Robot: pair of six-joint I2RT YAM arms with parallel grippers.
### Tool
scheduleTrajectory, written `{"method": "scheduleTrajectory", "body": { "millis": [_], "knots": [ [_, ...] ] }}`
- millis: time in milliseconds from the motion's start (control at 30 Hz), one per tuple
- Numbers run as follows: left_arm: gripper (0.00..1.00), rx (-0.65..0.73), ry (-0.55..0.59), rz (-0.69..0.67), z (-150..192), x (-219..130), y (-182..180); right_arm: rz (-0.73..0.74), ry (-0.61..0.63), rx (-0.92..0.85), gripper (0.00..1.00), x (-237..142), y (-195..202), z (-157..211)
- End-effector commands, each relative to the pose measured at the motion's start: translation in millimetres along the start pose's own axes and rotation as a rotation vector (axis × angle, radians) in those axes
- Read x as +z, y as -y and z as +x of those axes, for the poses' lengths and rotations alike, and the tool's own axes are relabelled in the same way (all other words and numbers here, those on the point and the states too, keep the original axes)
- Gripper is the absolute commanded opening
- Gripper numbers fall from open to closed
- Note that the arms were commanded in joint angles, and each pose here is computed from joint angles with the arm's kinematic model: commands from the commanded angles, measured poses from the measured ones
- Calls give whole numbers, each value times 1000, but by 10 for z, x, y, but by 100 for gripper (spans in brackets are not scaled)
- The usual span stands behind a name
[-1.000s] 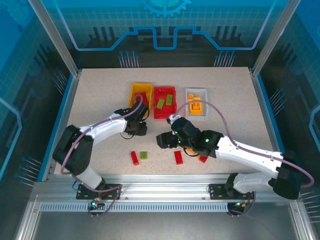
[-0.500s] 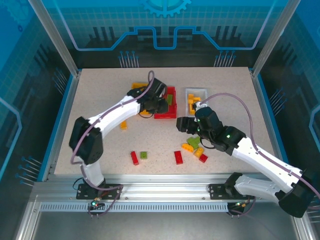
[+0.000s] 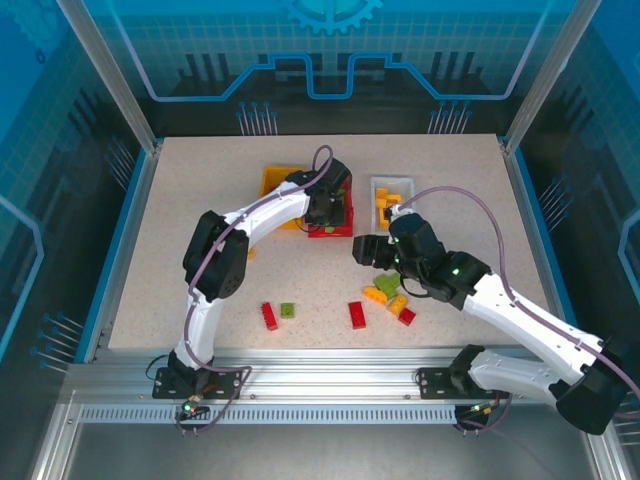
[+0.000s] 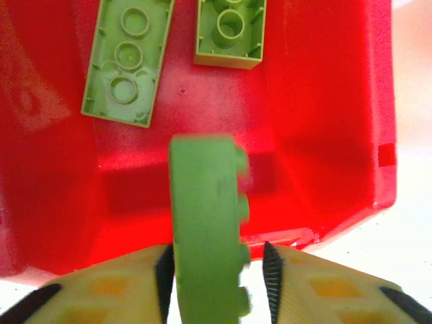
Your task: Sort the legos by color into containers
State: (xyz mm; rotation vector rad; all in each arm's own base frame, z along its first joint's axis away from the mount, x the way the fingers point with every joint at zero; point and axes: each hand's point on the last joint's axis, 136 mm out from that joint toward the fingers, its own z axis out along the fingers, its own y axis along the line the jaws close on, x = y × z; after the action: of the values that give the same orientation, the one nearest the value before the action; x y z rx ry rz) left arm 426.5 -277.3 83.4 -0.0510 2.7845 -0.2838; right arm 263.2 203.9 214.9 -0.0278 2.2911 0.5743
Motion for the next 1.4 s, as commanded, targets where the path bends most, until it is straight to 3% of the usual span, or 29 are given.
{"method": "scheduleTrajectory", "body": {
  "millis": [0,167,333,467,667,800,1000,1367],
  "knots": [
    [47,-20,19,18,-93,-200,47,-4,-11,10,76,8,-15,-28],
    [49,-31,78,59,-178,-551,97,-6,-19,-4,76,41,-35,-17],
    [49,-98,200,73,-168,-1141,-70,0,-56,-84,76,174,-171,53],
    [55,-242,353,18,96,-1732,-619,-24,-126,-225,76,493,-564,262],
    [61,-401,484,-40,802,-2279,-1454,-77,-256,-403,79,1148,-1292,671],
    [61,-467,536,-66,1245,-2489,-1884,-7,-333,-445,80,1621,-1547,869],
    [62,-515,564,-70,1650,-2637,-2217,10,-347,-455,84,2145,-1877,951],
    [62,-510,579,-51,1770,-2723,-2295,87,-339,-494,82,2789,-1907,1031]
  ]
}}
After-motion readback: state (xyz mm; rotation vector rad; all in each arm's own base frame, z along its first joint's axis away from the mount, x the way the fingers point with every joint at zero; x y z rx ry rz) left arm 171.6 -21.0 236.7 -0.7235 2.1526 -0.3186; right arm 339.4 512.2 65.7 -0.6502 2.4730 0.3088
